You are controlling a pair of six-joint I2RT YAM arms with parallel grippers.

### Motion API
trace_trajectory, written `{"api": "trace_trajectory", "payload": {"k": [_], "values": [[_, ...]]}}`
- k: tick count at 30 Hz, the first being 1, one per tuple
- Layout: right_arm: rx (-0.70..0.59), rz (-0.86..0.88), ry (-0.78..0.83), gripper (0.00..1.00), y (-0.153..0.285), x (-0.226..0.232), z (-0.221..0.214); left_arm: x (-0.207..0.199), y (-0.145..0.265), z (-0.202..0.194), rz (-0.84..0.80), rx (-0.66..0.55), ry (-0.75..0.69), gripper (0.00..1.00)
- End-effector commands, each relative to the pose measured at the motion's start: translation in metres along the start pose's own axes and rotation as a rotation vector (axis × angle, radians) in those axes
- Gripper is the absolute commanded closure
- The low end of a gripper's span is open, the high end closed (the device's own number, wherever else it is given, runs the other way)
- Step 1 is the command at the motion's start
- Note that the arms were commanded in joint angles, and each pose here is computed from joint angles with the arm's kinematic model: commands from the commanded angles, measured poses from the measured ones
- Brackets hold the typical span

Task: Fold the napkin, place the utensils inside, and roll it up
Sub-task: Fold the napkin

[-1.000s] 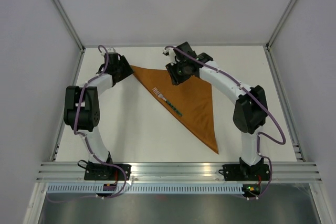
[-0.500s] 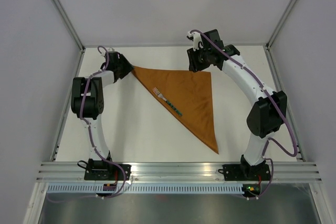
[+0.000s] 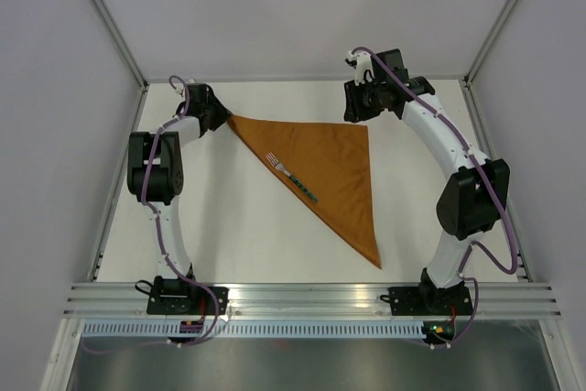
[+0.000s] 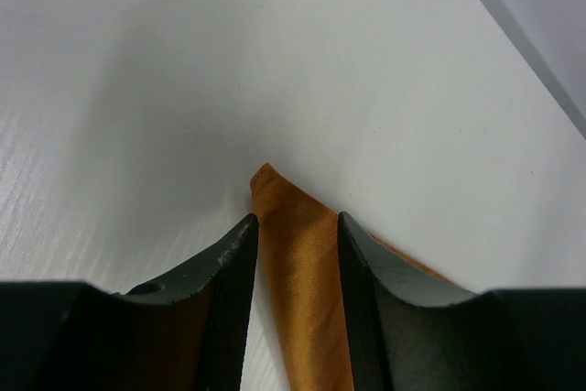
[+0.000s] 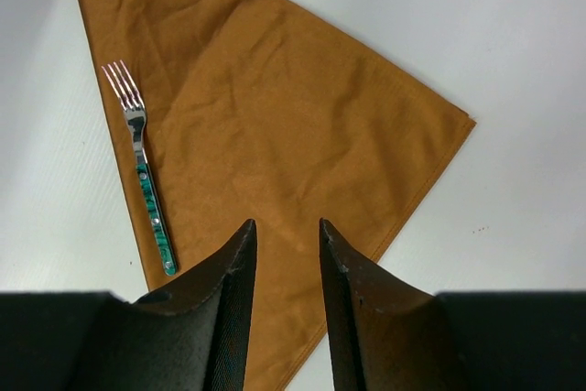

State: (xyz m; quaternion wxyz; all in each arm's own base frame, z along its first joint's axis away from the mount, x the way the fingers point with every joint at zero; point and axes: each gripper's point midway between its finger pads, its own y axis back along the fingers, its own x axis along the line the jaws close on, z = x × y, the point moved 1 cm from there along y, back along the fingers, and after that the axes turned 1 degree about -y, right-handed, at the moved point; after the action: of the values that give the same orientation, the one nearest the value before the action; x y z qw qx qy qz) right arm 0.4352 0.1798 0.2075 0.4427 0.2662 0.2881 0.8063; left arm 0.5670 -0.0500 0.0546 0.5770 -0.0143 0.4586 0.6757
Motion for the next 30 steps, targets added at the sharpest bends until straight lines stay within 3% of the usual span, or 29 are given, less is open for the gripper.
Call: {"api": "trace_trajectory", "payload": {"k": [1, 16, 22, 30], "values": [[-0.067, 0.027, 0.016, 0.61, 0.021, 0.006, 0.016, 0.007, -0.002, 0.003, 0.063, 0.002, 0.047, 0.55], [-0.065, 0.04, 0.003, 0.64, 0.02, -0.002, 0.014, 0.013, -0.012, 0.002, 0.158, 0.02, 0.05, 0.57], [-0.07, 0.042, 0.003, 0.65, 0.022, -0.003, 0.015, 0.01, -0.016, -0.002, 0.151, 0.033, 0.044, 0.66], [-0.07, 0.036, -0.004, 0.66, 0.025, -0.008, 0.013, 0.008, -0.018, -0.009, 0.149, 0.046, 0.034, 0.91]]}}
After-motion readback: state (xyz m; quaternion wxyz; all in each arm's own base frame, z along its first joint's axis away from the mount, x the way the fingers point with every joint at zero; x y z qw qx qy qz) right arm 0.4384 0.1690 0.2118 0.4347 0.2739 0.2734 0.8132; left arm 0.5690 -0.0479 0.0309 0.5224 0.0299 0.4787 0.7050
